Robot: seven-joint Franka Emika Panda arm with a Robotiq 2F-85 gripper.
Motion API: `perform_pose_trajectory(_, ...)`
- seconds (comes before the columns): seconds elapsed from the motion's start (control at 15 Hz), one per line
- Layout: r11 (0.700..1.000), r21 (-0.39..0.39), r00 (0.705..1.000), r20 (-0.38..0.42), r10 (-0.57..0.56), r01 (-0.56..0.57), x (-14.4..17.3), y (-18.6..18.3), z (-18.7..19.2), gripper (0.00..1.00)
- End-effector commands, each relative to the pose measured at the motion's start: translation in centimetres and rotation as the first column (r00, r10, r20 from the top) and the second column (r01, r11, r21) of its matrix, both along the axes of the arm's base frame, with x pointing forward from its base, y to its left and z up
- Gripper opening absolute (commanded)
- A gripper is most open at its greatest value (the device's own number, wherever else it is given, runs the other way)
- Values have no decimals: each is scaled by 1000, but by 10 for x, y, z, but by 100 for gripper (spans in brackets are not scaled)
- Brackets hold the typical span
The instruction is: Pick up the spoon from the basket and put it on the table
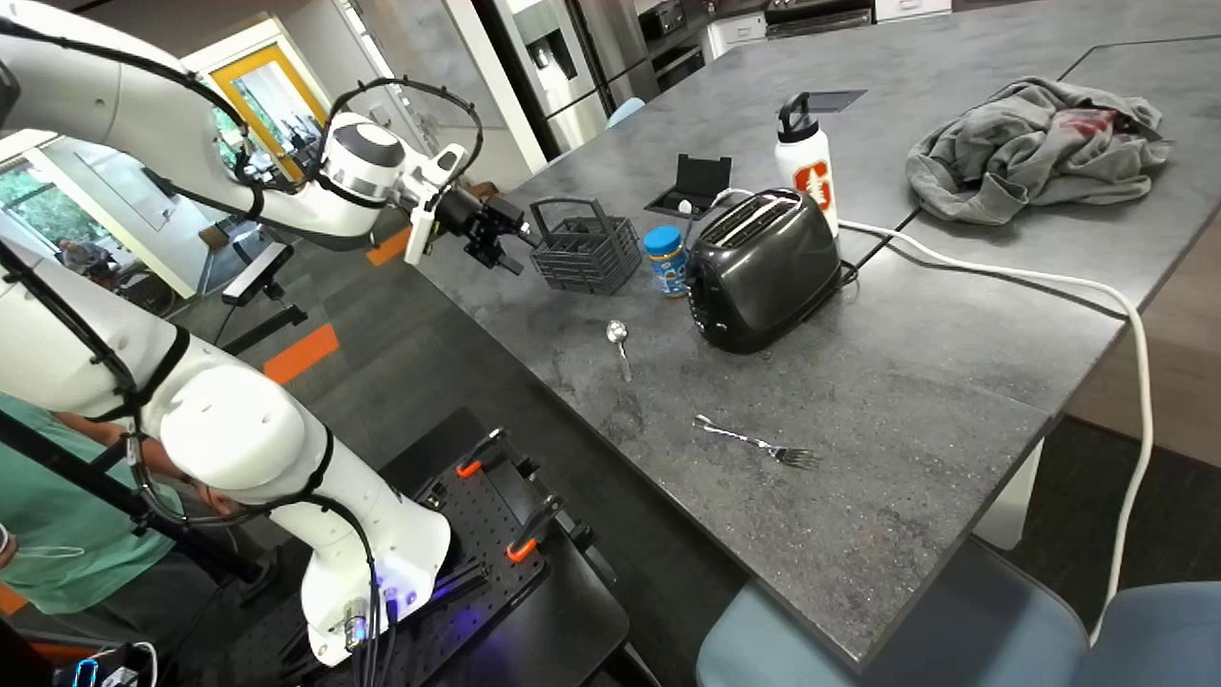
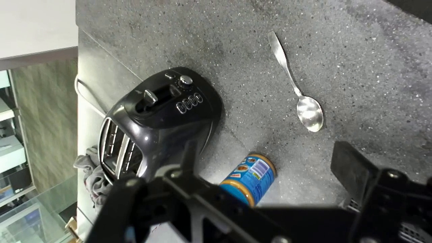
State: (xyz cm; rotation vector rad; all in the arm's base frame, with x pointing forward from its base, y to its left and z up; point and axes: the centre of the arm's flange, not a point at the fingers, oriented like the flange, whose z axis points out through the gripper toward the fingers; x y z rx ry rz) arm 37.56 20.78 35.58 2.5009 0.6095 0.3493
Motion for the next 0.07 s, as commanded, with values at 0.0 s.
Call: perform_pose_trajectory(0.0, 1000, -2, 1000, 11, -10, 10, -18, -9, 31, 100)
